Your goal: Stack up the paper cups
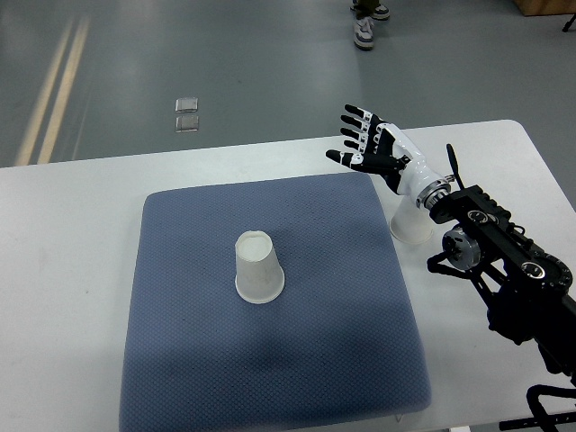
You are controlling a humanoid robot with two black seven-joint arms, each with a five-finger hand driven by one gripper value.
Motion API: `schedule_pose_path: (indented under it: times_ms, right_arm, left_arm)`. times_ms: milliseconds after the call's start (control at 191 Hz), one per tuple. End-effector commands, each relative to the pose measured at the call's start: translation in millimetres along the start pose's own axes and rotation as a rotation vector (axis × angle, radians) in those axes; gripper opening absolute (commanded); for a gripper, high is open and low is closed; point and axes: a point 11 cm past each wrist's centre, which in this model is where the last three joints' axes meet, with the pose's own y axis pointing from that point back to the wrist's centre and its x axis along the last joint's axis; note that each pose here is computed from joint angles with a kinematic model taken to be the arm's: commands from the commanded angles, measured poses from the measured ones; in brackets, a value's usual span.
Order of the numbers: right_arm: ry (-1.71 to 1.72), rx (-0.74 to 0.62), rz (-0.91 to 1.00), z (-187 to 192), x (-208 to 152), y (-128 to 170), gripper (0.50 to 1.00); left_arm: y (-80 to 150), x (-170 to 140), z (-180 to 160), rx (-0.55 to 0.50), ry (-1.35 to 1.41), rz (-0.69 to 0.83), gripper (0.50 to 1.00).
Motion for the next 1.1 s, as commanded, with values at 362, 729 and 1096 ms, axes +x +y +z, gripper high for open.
schedule_pose_path:
  times_ms: [362, 729, 1096]
  right_arm:
    - [-0.020, 0.030, -0.011, -2, -4, -1, 0.926]
    - [-0.006, 0.030, -0.043, -6, 1, 2, 0.928]
    - [0.100, 0.061, -0.101, -40, 27, 5, 0.924]
  left_arm:
    - [0, 0, 0, 0.000, 0.000, 0.002, 1.000]
    - [0, 0, 0, 0.000, 0.000, 0.000, 1.000]
    - [0, 0, 0, 0.000, 0.000, 0.002, 1.000]
